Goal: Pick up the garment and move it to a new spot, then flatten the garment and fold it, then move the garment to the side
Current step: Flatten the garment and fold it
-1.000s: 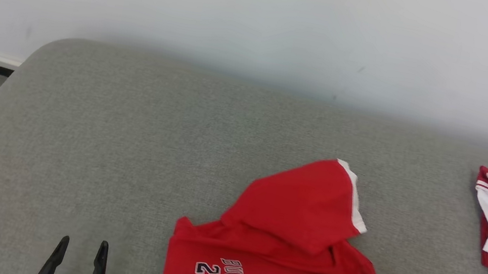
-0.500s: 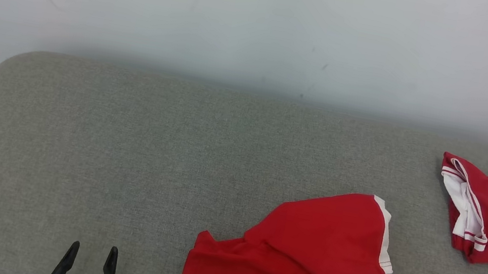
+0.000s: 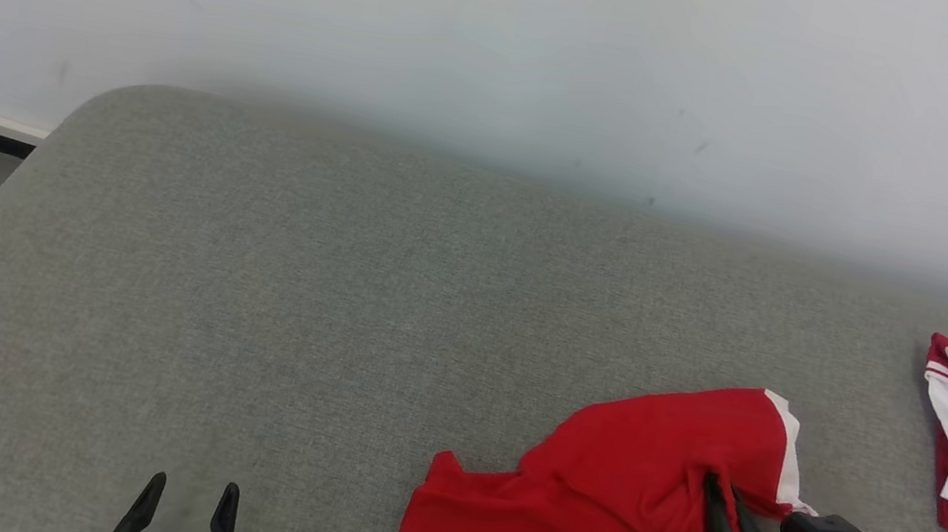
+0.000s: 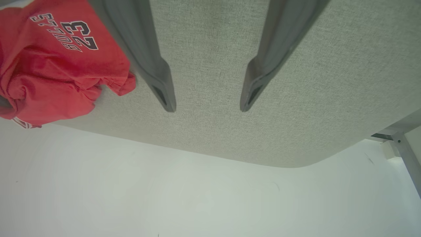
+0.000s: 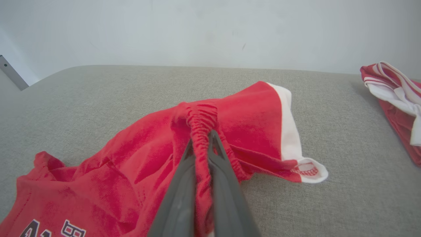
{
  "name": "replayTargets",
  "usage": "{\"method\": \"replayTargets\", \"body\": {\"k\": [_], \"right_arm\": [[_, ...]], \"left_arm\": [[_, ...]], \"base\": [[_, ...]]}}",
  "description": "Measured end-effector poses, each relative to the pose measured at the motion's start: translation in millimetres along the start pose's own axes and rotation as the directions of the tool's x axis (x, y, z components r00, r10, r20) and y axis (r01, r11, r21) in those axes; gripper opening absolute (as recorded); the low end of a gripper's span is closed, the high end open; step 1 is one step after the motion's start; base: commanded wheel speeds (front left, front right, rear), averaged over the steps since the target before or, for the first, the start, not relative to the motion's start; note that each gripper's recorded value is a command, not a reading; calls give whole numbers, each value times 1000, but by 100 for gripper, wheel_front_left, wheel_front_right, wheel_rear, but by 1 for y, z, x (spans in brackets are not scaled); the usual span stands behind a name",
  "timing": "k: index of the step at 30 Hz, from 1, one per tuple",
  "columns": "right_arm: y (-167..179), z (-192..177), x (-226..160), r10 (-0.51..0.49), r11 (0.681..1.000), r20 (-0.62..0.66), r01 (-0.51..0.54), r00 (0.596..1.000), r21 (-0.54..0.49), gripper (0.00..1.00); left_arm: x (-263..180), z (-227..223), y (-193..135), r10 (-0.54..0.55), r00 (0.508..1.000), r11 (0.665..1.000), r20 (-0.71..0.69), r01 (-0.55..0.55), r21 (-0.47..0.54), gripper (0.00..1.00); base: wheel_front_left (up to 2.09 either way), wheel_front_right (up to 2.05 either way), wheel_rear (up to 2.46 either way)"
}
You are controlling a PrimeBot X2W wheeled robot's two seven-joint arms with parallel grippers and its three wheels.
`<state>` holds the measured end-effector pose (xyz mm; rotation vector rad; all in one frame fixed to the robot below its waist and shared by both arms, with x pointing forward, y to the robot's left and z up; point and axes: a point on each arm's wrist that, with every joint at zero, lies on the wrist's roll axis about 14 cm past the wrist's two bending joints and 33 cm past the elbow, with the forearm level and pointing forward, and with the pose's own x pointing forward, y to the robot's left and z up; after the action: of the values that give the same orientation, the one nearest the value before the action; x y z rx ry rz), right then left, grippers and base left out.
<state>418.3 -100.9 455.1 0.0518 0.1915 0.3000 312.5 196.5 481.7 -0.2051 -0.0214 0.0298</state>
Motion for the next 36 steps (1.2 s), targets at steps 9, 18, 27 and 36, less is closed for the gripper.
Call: {"method": "replayTargets", "body": {"k": [9,18,27,36], "right_arm": [[14,-10,23,28,999,-28,-27,999,21,100],[7,7,8,0,997,69,-6,998,80,100],[-15,25,-36,-55,997,185,43,981,68,100],[-39,29,-77,-169,984,240,148,956,101,100]], "left_arm": [[-6,-3,9,35,999,999,-10,-35,-4,100],[0,-5,-3,-9,1000,1000,-16,9,-7,100],[6,-7,-16,-56,998,998,-22,56,-11,100],[10,-13,-33,-111,993,994,-39,110,-18,100]], "base": [[0,0,0],[0,0,0],[0,0,0],[0,0,0]]}}
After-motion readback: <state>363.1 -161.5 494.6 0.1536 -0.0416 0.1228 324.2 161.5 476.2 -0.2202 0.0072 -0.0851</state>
